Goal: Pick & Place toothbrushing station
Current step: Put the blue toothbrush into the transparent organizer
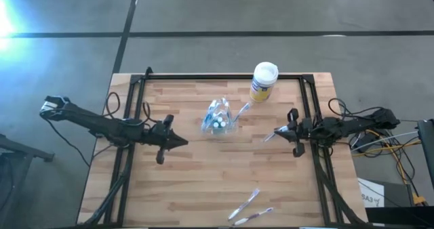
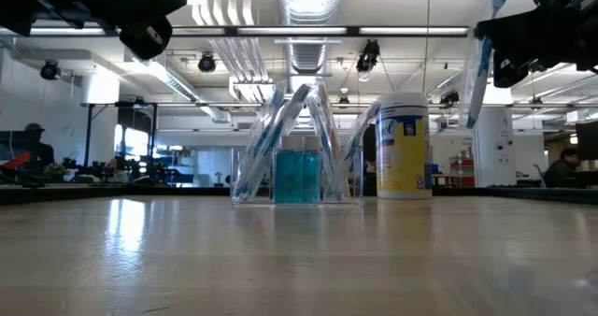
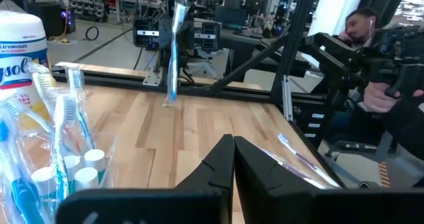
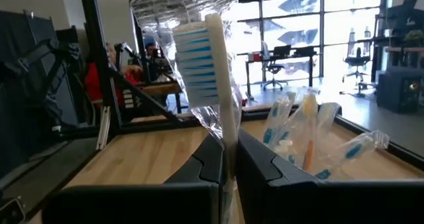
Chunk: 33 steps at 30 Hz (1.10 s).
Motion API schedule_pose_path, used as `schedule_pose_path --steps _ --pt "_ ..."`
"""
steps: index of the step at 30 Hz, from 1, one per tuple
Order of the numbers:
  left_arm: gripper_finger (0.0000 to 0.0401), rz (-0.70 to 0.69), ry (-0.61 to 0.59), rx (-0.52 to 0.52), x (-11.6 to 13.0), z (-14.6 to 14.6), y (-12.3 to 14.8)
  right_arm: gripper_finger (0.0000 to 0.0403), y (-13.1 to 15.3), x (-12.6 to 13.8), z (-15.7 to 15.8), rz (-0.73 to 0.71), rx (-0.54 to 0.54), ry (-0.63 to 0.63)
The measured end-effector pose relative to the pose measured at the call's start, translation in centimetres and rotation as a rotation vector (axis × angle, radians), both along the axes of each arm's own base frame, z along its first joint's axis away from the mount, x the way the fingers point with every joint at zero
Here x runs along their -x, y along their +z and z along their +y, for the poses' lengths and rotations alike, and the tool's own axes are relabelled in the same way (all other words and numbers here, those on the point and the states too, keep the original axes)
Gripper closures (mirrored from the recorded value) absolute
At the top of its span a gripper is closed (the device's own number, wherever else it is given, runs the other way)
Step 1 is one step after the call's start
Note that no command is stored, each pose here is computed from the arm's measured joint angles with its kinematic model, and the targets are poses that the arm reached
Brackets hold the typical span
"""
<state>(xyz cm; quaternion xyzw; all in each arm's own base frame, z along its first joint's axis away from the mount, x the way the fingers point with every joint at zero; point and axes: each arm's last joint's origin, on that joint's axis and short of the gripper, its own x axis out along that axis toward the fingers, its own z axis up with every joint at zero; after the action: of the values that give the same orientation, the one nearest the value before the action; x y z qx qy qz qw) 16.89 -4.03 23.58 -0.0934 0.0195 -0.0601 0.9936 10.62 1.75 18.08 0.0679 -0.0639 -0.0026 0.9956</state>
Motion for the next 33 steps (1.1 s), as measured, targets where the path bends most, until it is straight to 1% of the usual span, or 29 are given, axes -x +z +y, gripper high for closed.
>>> schedule_pose_path --steps 3,5,8,12,16,21,25,33 --pt "0.0387 0.003 0.016 -0.003 0.0 0.0 0.0 0.0390 0.3 0.0 0.0 -0.025 -0.018 -0.012" --pt "0.0387 0.001 0.034 -0.016 0.0 0.1 0.0 0.0390 0.1 -0.2 -0.2 -0.011 -0.056 -0.067" --pt "0.0387 -0.001 0.080 -0.040 -0.1 0.2 0.0 0.0390 -0.1 -0.5 -0.2 0.021 -0.055 -0.120" --pt "0.0387 -0.001 0.137 -0.043 -0.1 0.4 0.0 0.0390 0.3 -1.0 -0.2 -0.023 -0.066 -0.137" --pt "0.0388 0.002 0.141 -0.044 0.0 0.4 -0.1 0.0390 0.7 -1.6 -0.1 -0.070 -0.049 -0.158" --pt "0.0388 0.014 0.141 -0.048 0.0 0.4 -0.6 0.0390 0.5 -2.5 -0.2 -0.060 -0.045 -0.201" --pt "0.0387 0.018 0.142 -0.050 0.1 0.4 -0.8 0.0390 1.5 -4.1 -0.1 -0.025 -0.042 -0.211" --pt "0.0390 0.029 0.155 -0.047 0.1 0.5 -1.1 0.0390 4.7 -9.1 0.4 0.032 0.093 -0.242"
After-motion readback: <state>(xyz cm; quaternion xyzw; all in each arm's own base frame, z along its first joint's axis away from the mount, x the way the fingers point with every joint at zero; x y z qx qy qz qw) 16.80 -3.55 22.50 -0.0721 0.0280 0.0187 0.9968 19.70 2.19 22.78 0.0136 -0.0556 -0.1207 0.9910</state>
